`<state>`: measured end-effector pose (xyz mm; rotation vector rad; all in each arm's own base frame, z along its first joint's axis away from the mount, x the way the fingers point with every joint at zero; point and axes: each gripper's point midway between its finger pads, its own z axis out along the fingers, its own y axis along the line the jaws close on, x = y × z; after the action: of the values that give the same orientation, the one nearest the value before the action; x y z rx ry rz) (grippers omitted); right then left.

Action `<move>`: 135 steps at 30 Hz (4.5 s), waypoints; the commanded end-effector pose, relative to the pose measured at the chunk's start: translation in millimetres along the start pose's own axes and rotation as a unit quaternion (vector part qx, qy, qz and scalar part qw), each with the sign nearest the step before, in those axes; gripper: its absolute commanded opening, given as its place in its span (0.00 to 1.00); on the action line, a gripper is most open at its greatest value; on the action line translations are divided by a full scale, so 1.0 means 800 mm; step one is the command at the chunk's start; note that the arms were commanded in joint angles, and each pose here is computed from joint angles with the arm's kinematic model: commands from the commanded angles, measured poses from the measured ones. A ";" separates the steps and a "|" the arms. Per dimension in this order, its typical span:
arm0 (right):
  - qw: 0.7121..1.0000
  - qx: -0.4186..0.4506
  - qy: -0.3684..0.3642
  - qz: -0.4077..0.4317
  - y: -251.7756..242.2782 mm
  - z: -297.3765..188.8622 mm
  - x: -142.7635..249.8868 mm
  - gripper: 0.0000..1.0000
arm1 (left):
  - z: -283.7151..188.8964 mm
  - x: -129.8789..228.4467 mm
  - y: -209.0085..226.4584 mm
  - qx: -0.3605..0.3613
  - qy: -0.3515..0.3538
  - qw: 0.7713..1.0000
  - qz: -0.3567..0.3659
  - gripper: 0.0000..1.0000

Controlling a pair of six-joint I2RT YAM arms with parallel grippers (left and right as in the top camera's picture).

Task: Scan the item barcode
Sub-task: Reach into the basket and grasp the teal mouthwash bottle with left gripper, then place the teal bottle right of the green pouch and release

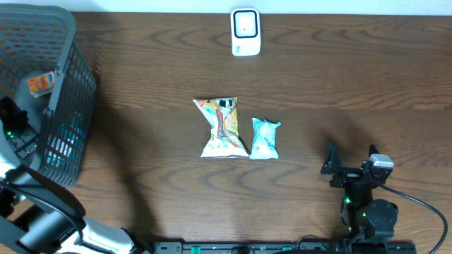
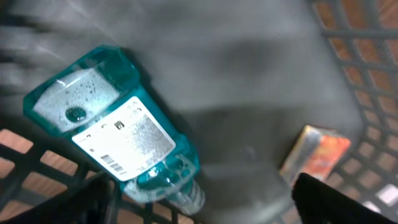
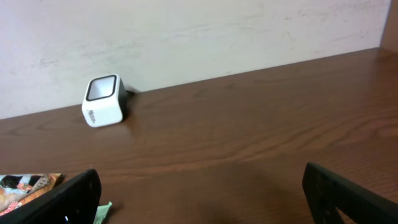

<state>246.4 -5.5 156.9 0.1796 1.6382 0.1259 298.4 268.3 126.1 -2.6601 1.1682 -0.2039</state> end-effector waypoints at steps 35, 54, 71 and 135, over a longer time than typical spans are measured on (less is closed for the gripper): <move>1.000 -0.005 0.001 -0.004 0.003 0.000 0.001 0.99 | 0.130 -0.021 0.055 -0.152 -0.011 0.968 0.201 0.49; 1.000 -0.005 0.001 -0.004 0.003 0.000 0.001 0.99 | -0.036 0.044 -0.040 0.114 0.070 0.954 0.266 0.49; 1.000 -0.005 0.001 -0.004 0.003 0.000 0.001 0.99 | -0.382 0.102 -0.004 0.472 0.028 0.817 0.330 0.48; 1.000 -0.005 0.001 -0.004 0.003 0.000 0.001 0.99 | -0.315 0.555 0.299 0.440 0.103 0.388 0.803 0.99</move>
<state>246.4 -5.5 157.0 0.1796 1.6378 0.1259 356.2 -312.3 274.4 0.1328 2.2827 -0.7397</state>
